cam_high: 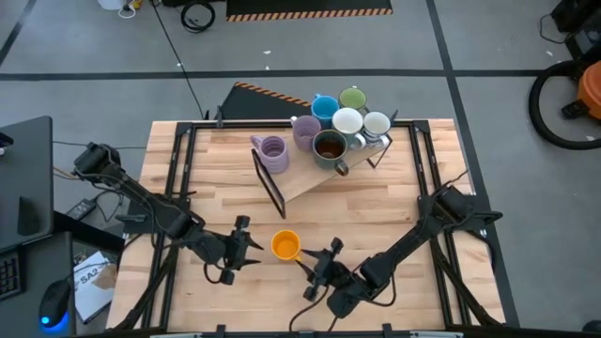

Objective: Place coffee mugs
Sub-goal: Put the yellow mug on the shelf

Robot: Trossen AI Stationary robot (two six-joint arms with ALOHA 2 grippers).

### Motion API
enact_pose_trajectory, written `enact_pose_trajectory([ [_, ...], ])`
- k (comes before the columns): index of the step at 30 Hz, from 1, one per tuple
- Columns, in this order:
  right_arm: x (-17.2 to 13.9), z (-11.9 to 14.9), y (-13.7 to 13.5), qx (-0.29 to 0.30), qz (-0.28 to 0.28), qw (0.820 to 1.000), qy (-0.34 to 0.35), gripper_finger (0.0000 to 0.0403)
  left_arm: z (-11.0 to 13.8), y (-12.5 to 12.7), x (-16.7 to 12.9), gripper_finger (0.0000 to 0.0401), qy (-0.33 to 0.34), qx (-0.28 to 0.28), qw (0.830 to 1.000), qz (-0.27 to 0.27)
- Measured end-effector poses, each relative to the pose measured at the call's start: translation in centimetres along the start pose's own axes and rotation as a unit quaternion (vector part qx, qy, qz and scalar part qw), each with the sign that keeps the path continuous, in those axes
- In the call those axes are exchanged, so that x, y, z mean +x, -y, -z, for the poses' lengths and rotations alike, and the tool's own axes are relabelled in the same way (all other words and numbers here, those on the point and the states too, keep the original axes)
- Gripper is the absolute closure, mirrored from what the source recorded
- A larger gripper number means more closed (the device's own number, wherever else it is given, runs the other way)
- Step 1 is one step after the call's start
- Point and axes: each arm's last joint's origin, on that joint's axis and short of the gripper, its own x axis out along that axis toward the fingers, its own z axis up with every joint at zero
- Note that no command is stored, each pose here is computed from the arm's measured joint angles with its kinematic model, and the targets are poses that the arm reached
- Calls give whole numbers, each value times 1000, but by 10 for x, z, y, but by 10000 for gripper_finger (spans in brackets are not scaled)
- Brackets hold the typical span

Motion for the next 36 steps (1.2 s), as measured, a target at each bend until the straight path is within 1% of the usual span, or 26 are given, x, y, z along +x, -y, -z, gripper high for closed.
enact_pose_trajectory([
  [4, -1, 20, -9, -3, 10, 1000, 17, 247, 0, 0, 0, 235, -2, 6, 1000, 6],
  [7, 1, 25, -11, 5, 20, 999, 28, 247, 0, 0, 0, 235, -2, 7, 1000, 8],
  [10, 6, 31, -11, -3, 23, 999, 27, 247, 0, 0, -2, 235, -2, 10, 1000, 8],
  [12, 8, 32, -11, -10, 31, 999, 28, 247, -2, -1, -5, 235, 6, 8, 1000, 9],
  [14, 12, 32, -12, 2, 32, 999, 33, 247, -4, -2, -9, 235, 12, 5, 1000, 10],
  [19, 18, 37, -11, -2, 34, 999, 29, 247, -7, -7, -23, 235, 20, 2, 1000, 12],
  [24, 25, 48, -10, -9, 32, 999, 19, 247, -10, -11, -31, 235, 35, -5, 999, 13],
  [33, 31, 51, -6, -27, 47, 998, 13, 248, -9, -11, -32, 235, 27, -10, 1000, 12],
  [36, 34, 53, -2, -21, 55, 998, 7, 251, -8, -11, -32, 235, 25, -13, 1000, 13],
])
